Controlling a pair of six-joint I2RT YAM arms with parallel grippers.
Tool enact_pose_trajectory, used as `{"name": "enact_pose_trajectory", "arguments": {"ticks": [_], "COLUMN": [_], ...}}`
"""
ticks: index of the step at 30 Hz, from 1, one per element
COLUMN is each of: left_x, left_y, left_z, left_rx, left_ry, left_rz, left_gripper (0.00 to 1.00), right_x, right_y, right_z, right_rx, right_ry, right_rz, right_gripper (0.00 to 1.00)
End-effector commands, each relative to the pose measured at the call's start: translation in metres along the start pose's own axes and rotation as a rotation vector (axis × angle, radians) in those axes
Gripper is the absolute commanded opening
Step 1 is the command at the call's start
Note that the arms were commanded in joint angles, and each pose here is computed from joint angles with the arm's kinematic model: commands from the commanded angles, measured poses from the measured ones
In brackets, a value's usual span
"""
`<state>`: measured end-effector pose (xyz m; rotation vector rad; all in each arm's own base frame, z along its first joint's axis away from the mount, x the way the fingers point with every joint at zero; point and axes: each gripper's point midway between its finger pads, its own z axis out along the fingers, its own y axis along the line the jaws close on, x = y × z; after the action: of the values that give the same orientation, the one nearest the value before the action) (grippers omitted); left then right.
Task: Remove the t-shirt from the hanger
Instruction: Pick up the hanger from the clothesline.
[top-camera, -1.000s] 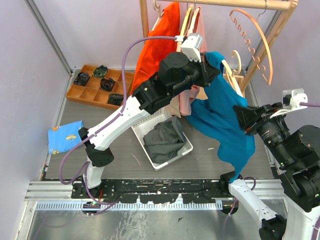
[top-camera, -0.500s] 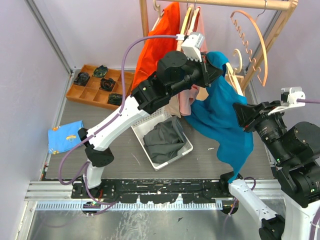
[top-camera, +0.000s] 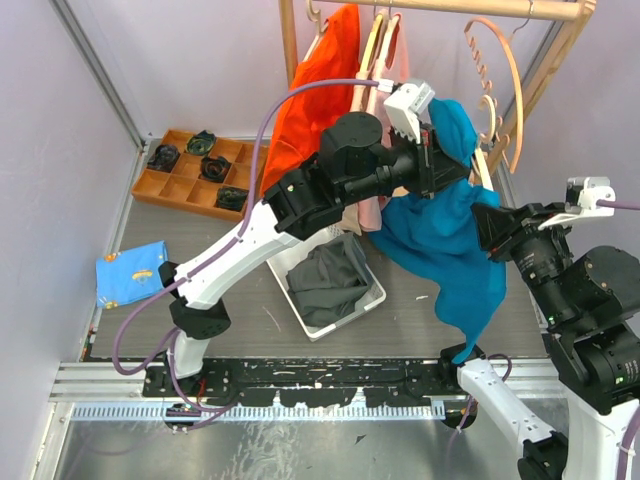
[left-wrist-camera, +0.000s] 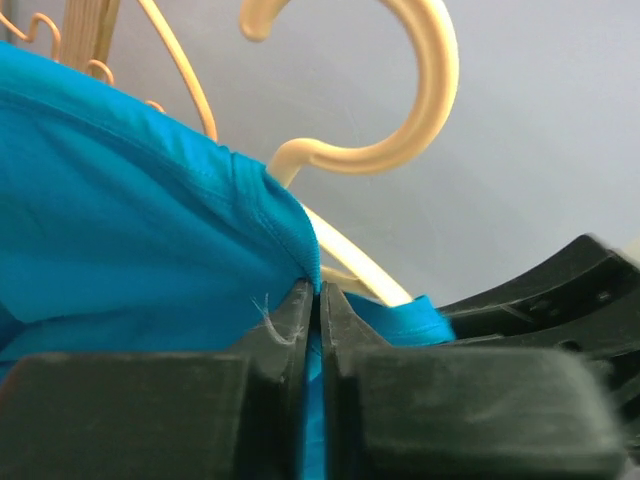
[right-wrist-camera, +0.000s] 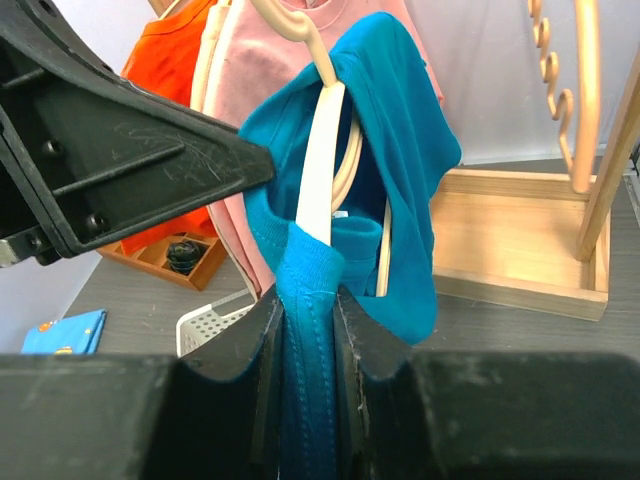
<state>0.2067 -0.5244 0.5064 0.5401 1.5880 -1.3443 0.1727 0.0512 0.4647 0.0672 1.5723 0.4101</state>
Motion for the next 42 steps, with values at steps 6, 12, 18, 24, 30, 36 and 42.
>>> {"name": "enact_pose_trajectory", "arguments": {"ticks": [6,12,18,24,30,36,42], "left_x": [-0.021,-0.04,-0.061,-0.076,-0.079,-0.076,-0.066], "left_y": [0.0,-0.005,-0.011,-0.021,-0.023,-0.024,-0.021], "left_z": [-0.02,-0.018,-0.016,-0.017,-0.013,-0.007,-0.001], "left_rx": [-0.023,0.021,0.037,0.063,0.072,0.084,0.09], "left_ry": [-0.027,-0.122,-0.205,-0.262,-0.28,-0.281,-0.252], "left_rz": [0.103,0.224,0.307,0.314,0.296,0.262,0.23], "left_gripper": [0.77,0.92,0.92,0.91,0.89,0.83,0.72], "right_x": [-0.038,-0.028,-0.025,-0.023,-0.018,-0.014,-0.014], "right_y": [0.013,0.025,0.029,0.029,0.03,0.03,0.03], "right_z": [-0.015,-0.016,-0.017,-0.015,-0.011,-0.007,-0.003], "right_rx": [-0.064,-0.136,-0.158,-0.157,-0.166,-0.167,-0.166], "right_ry": [-0.177,-0.136,-0.114,-0.098,-0.082,-0.067,-0.063], "right_rz": [0.015,0.015,0.019,0.019,0.014,0.011,0.011], "right_gripper": [0.01,0.0,0.01,0.01,0.01,0.01,0.01]}}
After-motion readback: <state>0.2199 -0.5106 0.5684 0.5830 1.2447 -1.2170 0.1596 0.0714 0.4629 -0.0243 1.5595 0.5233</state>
